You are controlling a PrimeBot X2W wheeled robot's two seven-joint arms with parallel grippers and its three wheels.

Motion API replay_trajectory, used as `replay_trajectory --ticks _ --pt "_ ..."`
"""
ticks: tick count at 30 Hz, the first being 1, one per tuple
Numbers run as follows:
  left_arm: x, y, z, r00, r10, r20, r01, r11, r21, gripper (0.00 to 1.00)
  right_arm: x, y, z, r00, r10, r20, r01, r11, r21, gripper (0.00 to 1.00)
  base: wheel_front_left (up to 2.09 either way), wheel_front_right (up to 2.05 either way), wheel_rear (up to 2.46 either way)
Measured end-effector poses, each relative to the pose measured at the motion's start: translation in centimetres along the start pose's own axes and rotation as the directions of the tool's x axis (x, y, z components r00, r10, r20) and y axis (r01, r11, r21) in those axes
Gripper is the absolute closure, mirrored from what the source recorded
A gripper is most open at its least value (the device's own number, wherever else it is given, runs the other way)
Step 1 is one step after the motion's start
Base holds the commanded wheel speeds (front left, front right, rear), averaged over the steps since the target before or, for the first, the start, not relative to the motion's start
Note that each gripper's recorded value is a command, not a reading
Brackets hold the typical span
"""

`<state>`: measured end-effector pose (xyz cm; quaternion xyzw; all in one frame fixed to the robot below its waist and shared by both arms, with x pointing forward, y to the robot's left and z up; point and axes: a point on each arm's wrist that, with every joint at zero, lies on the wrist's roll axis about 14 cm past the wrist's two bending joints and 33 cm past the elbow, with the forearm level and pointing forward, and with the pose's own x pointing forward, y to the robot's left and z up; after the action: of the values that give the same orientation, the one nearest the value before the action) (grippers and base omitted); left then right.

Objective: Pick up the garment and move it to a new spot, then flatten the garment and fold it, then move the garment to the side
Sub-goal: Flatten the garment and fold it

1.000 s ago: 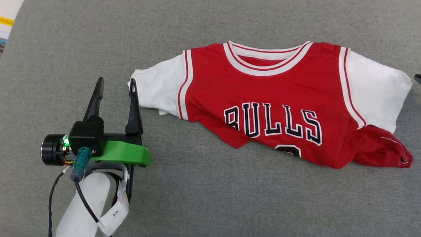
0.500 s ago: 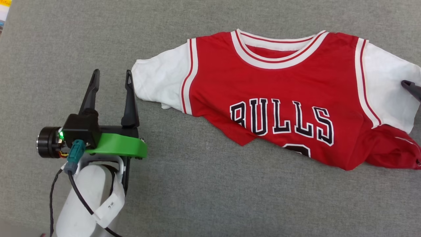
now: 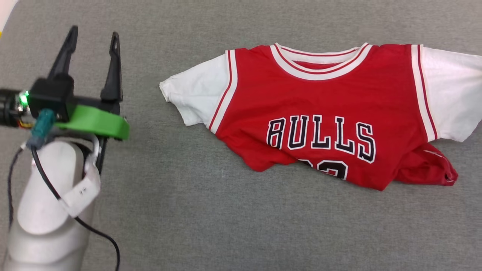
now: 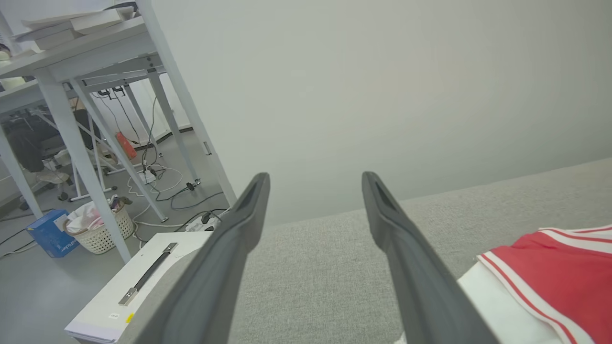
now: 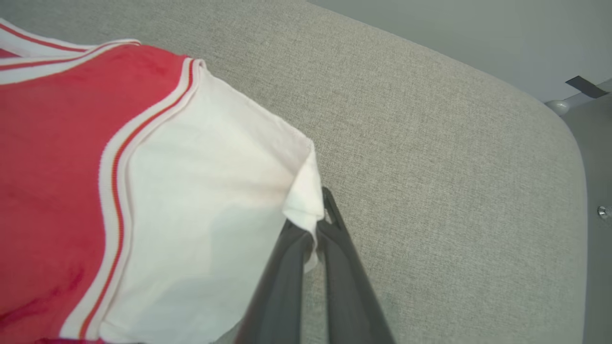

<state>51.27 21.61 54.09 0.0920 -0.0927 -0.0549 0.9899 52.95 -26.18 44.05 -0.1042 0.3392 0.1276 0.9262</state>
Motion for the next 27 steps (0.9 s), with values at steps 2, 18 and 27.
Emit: replay_trajectory --ticks 2,18,27 --pt "1.5 -0.5 0.9 0.999 -0.050 0.006 0.050 0.999 0.021 0.00 -0.7 -0.4 -0.2 1.000 -0.008 0.008 0.008 1.000 0.002 1.00 0.00 0.00 0.00" --pt "6.4 -7.1 -6.9 0.641 -0.383 -0.665 0.387 0.910 -0.151 0.00 -1.4 -0.1 -2.9 1.000 -0.001 -0.010 0.001 0.999 0.033 1.00 0.00 0.00 0.00" --pt "2.9 -7.5 -12.2 0.354 -0.385 -0.852 0.433 0.875 -0.216 0.00 -0.6 0.1 -3.2 1.000 0.012 -0.026 -0.011 0.999 0.031 1.00 0.00 0.00 0.00"
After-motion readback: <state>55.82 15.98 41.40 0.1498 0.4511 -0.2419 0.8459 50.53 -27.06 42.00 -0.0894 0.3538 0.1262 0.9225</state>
